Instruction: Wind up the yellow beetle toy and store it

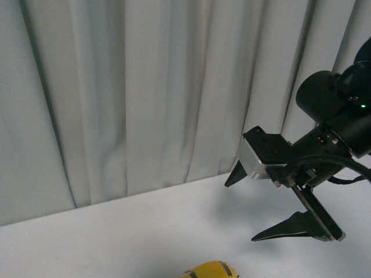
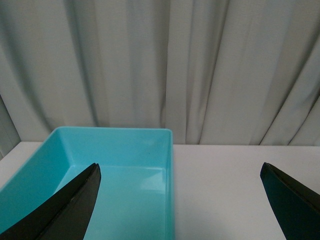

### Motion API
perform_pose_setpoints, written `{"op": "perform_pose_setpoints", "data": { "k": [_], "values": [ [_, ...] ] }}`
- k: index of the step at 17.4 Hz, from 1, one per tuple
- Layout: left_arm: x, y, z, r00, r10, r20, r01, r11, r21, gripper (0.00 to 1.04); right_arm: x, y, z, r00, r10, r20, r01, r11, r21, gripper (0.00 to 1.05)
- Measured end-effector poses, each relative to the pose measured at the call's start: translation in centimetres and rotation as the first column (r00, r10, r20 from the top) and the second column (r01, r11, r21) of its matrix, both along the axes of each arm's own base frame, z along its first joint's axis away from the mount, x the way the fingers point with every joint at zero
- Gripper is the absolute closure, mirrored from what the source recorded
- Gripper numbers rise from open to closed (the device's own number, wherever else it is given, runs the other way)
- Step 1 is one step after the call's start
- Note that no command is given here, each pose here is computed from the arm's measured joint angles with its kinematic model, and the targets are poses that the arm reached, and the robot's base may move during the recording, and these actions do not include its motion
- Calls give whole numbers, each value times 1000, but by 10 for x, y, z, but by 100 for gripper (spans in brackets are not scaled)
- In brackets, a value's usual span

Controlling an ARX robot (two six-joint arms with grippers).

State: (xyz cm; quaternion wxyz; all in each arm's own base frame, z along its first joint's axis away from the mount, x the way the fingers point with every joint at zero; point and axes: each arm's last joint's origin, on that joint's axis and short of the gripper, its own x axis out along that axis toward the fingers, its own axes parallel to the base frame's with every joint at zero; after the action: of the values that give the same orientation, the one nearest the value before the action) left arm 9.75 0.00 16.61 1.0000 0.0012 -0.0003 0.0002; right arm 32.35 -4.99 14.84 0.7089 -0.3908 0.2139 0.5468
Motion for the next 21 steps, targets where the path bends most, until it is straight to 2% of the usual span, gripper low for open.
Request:
{"op": "perform_pose_setpoints", "data": {
  "k": [2, 9, 14, 19, 20, 21],
  "values": [
    [0, 0, 0, 1000, 0, 0, 0, 1000, 0, 7, 10, 16, -13, 994, 56, -95, -59, 998, -33, 7],
    [0, 0, 0, 1000, 0, 0, 0, 1000, 0, 7, 22, 62, -50, 970, 169, -173, -190, 975, -112, 7],
    [0, 0, 0, 1000, 0, 0, 0, 1000, 0, 7, 18, 75, -67, 968, 133, -213, -168, 973, -156, 7],
    [0, 0, 0, 1000, 0, 0, 0, 1000, 0, 7, 19, 75, -82, 961, 93, -261, -145, 972, -186, 7],
    [0, 0, 0, 1000, 0, 0, 0, 1000, 0, 7, 20, 75, -81, 962, 92, -257, -143, 971, -189, 8],
    [0, 0, 0, 1000, 0, 0, 0, 1000, 0, 7, 21, 75, -80, 963, 93, -252, -144, 971, -192, 18]
  ]
}}
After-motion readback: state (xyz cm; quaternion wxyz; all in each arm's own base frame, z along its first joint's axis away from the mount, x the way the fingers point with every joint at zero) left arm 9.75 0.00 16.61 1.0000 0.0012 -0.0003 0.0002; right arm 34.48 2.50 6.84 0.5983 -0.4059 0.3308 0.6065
